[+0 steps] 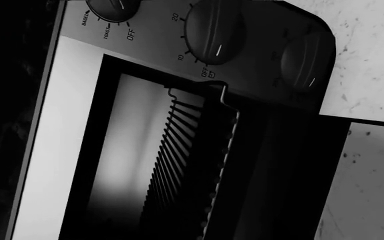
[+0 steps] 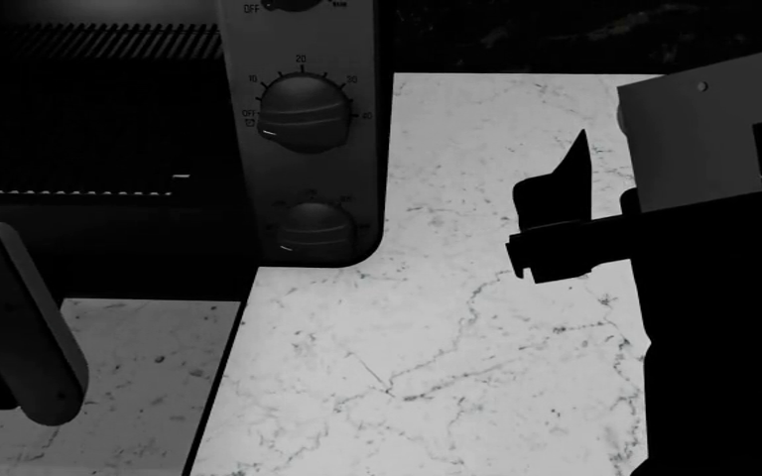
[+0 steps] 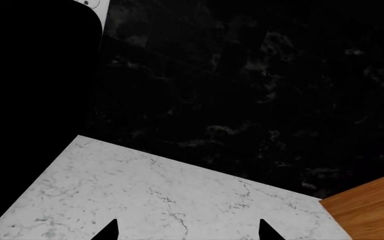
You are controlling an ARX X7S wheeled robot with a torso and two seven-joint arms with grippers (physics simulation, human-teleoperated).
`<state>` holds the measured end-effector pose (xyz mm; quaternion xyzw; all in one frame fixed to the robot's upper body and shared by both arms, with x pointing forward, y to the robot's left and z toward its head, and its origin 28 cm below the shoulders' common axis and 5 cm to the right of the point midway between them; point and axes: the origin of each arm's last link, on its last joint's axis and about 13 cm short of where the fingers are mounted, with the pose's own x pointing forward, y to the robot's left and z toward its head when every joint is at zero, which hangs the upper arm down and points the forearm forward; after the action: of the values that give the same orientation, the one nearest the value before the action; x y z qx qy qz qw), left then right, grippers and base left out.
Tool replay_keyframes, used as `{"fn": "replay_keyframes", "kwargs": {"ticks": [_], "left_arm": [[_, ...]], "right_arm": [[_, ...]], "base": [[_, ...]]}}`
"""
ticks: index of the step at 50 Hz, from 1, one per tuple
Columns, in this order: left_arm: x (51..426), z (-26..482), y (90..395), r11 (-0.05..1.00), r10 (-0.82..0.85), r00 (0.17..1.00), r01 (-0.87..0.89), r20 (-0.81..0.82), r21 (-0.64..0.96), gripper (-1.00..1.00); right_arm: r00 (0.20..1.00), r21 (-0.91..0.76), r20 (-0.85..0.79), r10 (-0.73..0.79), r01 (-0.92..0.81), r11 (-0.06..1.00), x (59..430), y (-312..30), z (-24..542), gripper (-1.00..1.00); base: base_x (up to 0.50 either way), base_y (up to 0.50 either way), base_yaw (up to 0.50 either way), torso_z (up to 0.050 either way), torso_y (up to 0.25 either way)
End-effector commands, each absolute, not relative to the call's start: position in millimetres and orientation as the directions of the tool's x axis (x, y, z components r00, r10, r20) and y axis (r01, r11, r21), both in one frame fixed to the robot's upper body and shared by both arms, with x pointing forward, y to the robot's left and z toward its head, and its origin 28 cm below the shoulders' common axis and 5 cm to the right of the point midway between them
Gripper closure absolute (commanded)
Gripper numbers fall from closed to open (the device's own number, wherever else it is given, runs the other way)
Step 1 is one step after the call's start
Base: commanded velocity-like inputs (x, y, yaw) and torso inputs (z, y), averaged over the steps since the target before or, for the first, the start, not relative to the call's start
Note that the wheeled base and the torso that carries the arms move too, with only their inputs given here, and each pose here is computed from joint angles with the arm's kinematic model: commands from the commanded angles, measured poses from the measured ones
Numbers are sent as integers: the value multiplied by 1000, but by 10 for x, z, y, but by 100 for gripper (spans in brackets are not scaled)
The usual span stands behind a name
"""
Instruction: Fully slide the toaster oven rack0 out.
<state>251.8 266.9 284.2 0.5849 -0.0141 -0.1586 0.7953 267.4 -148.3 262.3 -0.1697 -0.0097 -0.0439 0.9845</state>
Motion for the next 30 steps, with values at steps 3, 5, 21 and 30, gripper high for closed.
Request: {"fn": "replay_keyframes", "kwargs": {"ticks": [3,5,21,30], "left_arm": [[2729,2906,2649,223,-262,945,254,-193,941,-100],[2762,2897,2653,217,-257,946,254,-196,943,-100],[2887,2817,2666,182,-240,941,283,-237,942,-100],[2976,2727,2651,179,-220,941,297,-256,938,-100]], "right_arm": [[996,-308,49,-72,84,948,2677,-1498,2610,-100],[996,-307,49,-72,84,948,2673,-1499,2616,-100],[997,-305,49,-61,73,950,2683,-1484,2643,-100],[997,-303,50,-66,79,950,2658,-1495,2647,-100]], "base": [[0,0,0,0,0],[0,0,0,0,0],[0,0,0,0,0],[0,0,0,0,0]]}}
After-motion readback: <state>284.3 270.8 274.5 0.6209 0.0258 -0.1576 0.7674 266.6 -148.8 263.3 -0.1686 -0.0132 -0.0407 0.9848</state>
